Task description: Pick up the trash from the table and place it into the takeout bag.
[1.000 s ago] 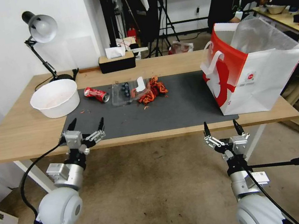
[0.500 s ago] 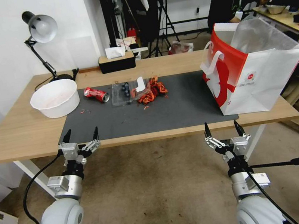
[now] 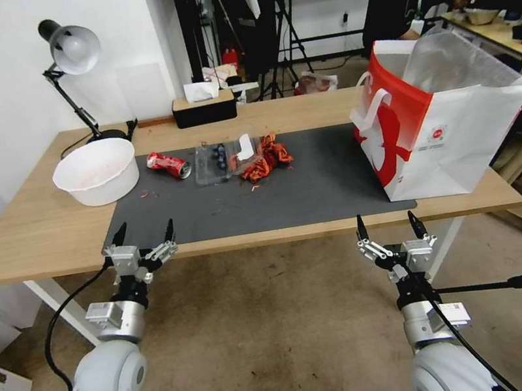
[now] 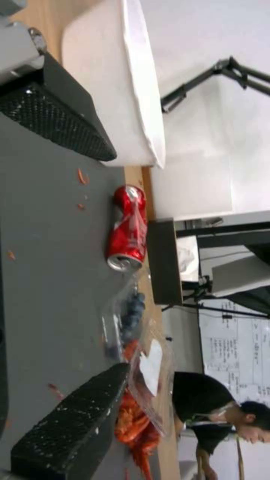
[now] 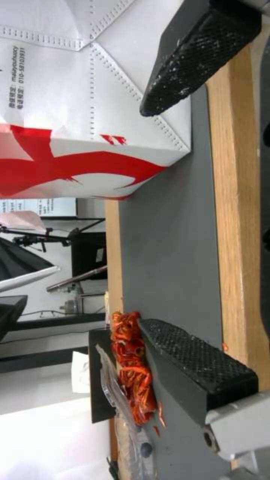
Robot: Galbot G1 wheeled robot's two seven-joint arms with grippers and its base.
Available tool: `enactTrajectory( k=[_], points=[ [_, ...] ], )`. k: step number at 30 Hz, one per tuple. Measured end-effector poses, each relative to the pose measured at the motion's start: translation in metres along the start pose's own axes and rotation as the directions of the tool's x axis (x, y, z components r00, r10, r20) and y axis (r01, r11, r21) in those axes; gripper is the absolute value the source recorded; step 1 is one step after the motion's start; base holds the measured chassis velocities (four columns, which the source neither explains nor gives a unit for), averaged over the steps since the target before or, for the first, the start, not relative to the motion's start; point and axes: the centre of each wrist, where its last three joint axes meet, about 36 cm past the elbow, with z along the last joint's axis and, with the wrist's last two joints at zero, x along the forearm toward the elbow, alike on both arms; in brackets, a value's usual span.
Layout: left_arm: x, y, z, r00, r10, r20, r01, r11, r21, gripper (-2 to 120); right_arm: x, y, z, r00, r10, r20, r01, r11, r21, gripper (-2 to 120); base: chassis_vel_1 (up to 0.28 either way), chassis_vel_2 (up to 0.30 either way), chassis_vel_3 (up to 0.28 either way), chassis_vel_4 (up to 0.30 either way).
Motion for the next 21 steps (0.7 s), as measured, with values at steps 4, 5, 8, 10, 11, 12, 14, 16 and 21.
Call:
enactTrajectory(
  k=[4,5,8,10,11,12,14,16,21],
  points=[
    [-0.009,0.0,-0.006,1.0,0.011,0.0,-0.011,1.0,0.009,100,-0.001,0.002,0.0,1.0,-0.008,0.0,0.008,1.0,-0.001,100,0.0,0.0,0.0,0.0],
    [-0.012,0.0,-0.008,1.0,0.014,-0.002,-0.014,1.0,0.012,100,-0.002,0.003,0.0,1.0,-0.01,0.0,0.01,1.0,-0.001,100,0.0,0.0,0.0,0.0],
    [-0.023,-0.001,-0.01,1.0,0.026,-0.015,-0.026,0.999,0.028,100,-0.003,0.003,0.0,1.0,-0.012,-0.001,0.012,1.0,-0.001,100,0.0,0.0,0.0,0.0],
    [-0.033,-0.001,-0.012,0.999,0.032,-0.028,-0.031,0.999,0.043,100,-0.003,0.003,0.0,1.0,-0.012,-0.001,0.012,1.0,0.0,100,0.0,0.0,0.0,0.0],
    [-0.04,0.0,-0.014,0.999,0.037,-0.036,-0.035,0.998,0.052,100,-0.003,0.003,0.0,1.0,-0.012,-0.002,0.012,1.0,0.0,100,0.0,0.0,0.0,0.0],
    [-0.048,0.001,-0.017,0.998,0.039,-0.043,-0.036,0.997,0.063,100,-0.003,0.004,0.0,1.0,-0.012,-0.002,0.012,1.0,0.0,100,0.0,0.0,0.0,0.0],
    [-0.057,0.002,-0.02,0.998,0.041,-0.051,-0.037,0.997,0.074,100,-0.003,0.004,0.0,1.0,-0.011,-0.002,0.011,1.0,0.0,100,0.0,0.0,0.0,0.0],
    [-0.067,0.005,-0.024,0.998,0.04,-0.054,-0.035,0.996,0.082,100,-0.003,0.005,0.0,1.0,-0.012,-0.002,0.012,1.0,0.0,100,0.0,0.0,0.0,0.0],
    [-0.091,0.011,-0.034,0.996,0.038,-0.076,-0.031,0.994,0.101,100,-0.002,0.006,0.0,1.0,-0.012,-0.002,0.012,1.0,0.001,100,0.0,0.0,0.0,0.0]
  ],
)
